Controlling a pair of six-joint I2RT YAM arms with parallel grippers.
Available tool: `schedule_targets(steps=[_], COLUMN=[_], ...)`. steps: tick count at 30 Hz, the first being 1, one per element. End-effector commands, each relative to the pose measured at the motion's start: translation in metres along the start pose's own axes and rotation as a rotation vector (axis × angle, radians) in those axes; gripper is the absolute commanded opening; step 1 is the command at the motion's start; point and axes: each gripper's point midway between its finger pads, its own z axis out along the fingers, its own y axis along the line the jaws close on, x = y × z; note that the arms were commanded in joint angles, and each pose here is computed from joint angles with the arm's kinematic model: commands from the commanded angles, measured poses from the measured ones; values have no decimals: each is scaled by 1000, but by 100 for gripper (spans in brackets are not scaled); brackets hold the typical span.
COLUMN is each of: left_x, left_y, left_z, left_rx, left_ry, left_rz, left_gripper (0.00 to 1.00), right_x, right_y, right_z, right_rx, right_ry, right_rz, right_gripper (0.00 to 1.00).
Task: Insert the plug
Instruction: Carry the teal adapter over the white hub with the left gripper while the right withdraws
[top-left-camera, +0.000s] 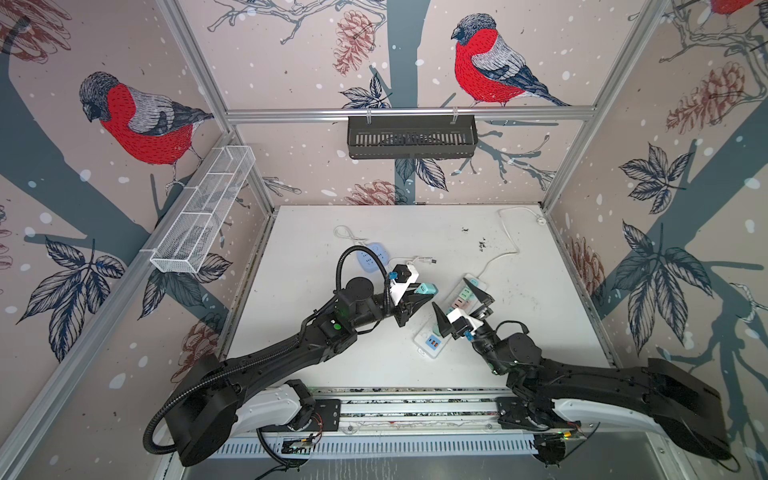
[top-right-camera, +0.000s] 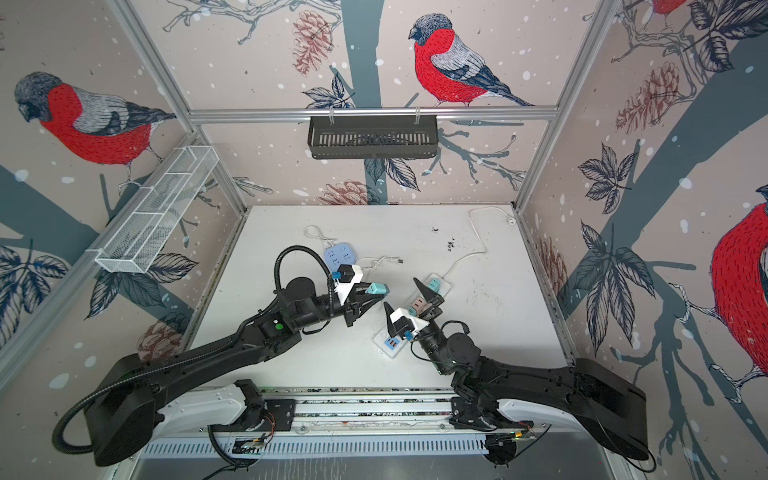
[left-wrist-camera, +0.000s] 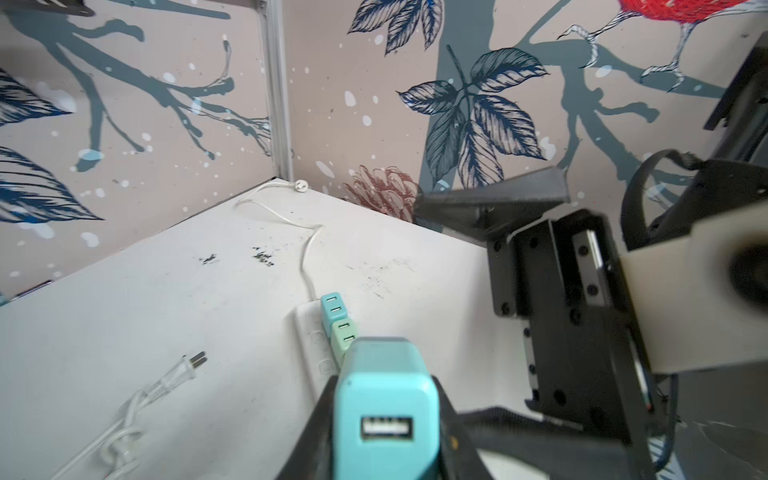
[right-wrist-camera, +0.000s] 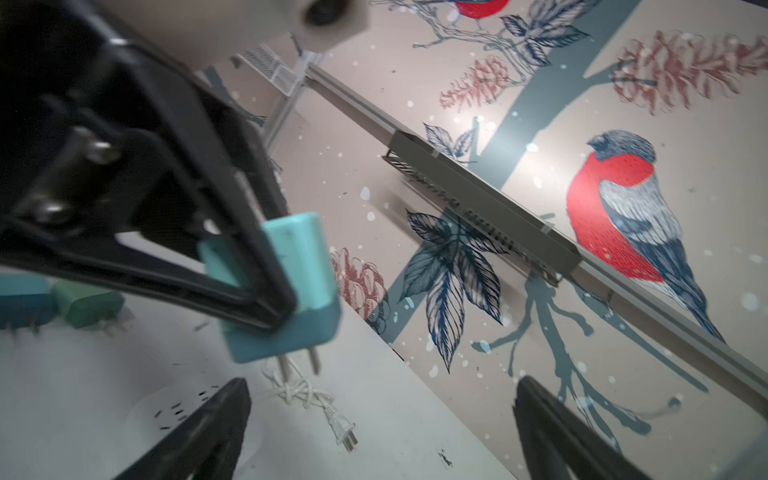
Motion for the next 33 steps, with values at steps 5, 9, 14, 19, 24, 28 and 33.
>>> schedule_targets(steps=[5,9,14,19,24,28,33], left_x=[0,11,30,29,33,34,60], left_y=[50,51,38,54,53,61,48], left_z=[-17,-10,0,-5,-10,-16,-3], left_rx=[-311,-298,-182,-267,-244,-298,-162], left_ry=[-1,72,192,275,369,406,502], left_rz=[99,187,343,348,355,343,360], left_gripper=[0,0,0,0,0,0,0], right_x=[22,50,84,113,146,170,182], right_y=[-69,-97,-125,-133,-139,-149,-150], right_z=[-16,-34,-65,-77,-86,-102,-101], right_rx=[276,367,522,587,662,770,772], right_ry=[103,111,90,100,158,165,223], right_rz=[348,504,625,730,785,869,907], right_gripper=[100,100,100,100,100,100,100])
